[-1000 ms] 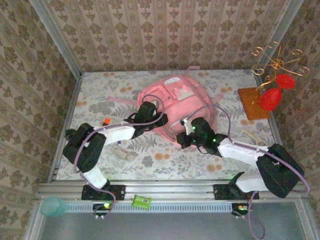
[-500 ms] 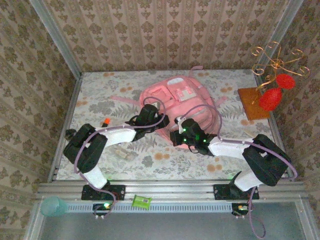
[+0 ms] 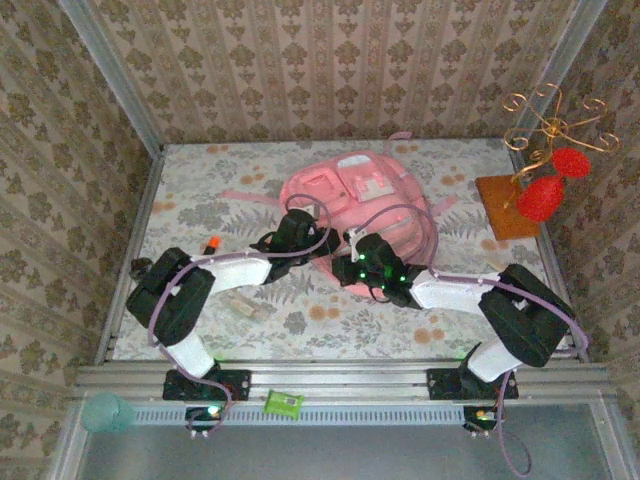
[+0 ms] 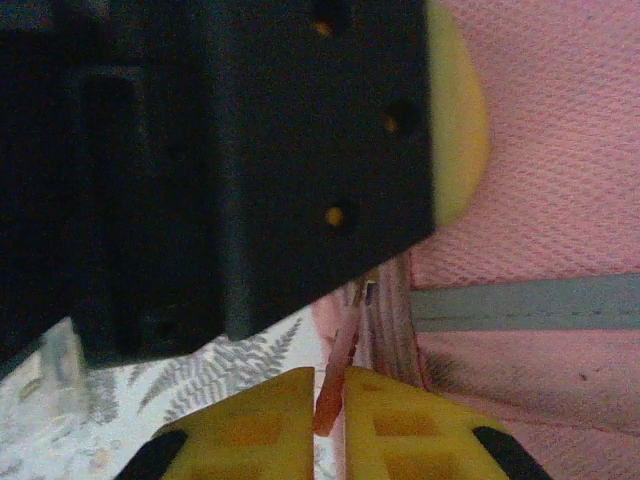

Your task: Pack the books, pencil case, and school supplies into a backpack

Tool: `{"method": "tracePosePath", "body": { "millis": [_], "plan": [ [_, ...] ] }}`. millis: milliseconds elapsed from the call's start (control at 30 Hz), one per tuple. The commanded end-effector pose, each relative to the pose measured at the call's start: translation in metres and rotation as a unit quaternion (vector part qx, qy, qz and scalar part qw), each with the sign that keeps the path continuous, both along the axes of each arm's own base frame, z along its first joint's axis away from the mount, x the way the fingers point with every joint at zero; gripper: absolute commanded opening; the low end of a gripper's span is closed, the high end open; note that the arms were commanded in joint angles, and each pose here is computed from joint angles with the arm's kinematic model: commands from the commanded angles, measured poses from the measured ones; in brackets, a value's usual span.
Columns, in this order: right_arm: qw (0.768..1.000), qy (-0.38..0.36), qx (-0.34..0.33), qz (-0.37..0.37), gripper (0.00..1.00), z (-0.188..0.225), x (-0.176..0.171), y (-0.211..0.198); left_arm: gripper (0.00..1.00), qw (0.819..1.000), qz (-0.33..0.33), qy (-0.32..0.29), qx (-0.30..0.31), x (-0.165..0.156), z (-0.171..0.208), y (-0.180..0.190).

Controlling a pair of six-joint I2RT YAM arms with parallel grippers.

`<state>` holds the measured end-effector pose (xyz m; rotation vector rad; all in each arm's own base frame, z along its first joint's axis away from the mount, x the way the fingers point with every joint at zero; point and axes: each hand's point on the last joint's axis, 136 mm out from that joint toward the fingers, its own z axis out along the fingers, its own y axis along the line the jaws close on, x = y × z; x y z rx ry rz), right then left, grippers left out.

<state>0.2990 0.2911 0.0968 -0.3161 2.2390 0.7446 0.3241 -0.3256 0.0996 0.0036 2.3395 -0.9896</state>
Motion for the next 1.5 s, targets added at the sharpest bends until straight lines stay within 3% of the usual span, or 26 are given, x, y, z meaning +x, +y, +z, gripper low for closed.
{"method": "tracePosePath", "body": {
  "millis": [0, 200, 333, 433, 567, 700, 800, 900, 1033, 1300, 1467],
  "plan": [
    [1.0, -0.018, -0.005, 0.026, 0.27, 0.028, -0.012, -0.011, 0.34, 1.0, -0.027, 0.001, 0.014, -0.003, 0.004, 0.009],
    [1.0, 0.016, -0.015, -0.021, 0.47, 0.039, -0.023, -0.085, 0.38, 0.999, -0.03, -0.008, 0.038, 0.027, 0.014, 0.035],
    [0.992, 0.048, -0.009, -0.114, 0.48, 0.028, -0.004, -0.132, 0.53, 0.996, -0.038, -0.053, 0.067, 0.029, 0.036, 0.044],
    [0.988, 0.063, 0.024, -0.139, 0.48, 0.024, 0.01, -0.14, 0.62, 0.981, -0.063, -0.133, 0.123, 0.018, 0.059, 0.043],
    [0.986, 0.072, 0.052, -0.141, 0.42, 0.019, 0.02, -0.134, 0.66, 0.939, -0.158, -0.246, 0.182, -0.009, 0.078, 0.018],
    [0.983, 0.079, 0.099, -0.129, 0.38, 0.02, 0.023, -0.121, 0.68, 0.874, -0.295, -0.319, 0.217, -0.039, 0.063, -0.02],
    [0.978, 0.072, 0.092, -0.171, 0.36, 0.02, 0.021, -0.138, 0.69, 0.832, -0.362, -0.351, 0.231, -0.051, 0.051, -0.044],
    [0.973, 0.054, 0.075, -0.21, 0.41, 0.026, 0.016, -0.162, 0.71, 0.796, -0.405, -0.368, 0.259, -0.051, 0.039, -0.066],
    [0.97, 0.067, 0.055, -0.229, 0.42, 0.019, 0.012, -0.177, 0.71, 0.764, -0.438, -0.368, 0.299, -0.045, 0.022, -0.086],
    [0.967, 0.11, 0.051, -0.222, 0.41, -0.008, 0.008, -0.176, 0.64, 0.759, -0.444, -0.343, 0.331, -0.033, 0.001, -0.097],
    [0.961, 0.129, 0.038, -0.243, 0.38, -0.024, 0.0, -0.186, 0.51, 0.782, -0.437, -0.326, 0.301, -0.027, 0.012, -0.096]
  ]
}}
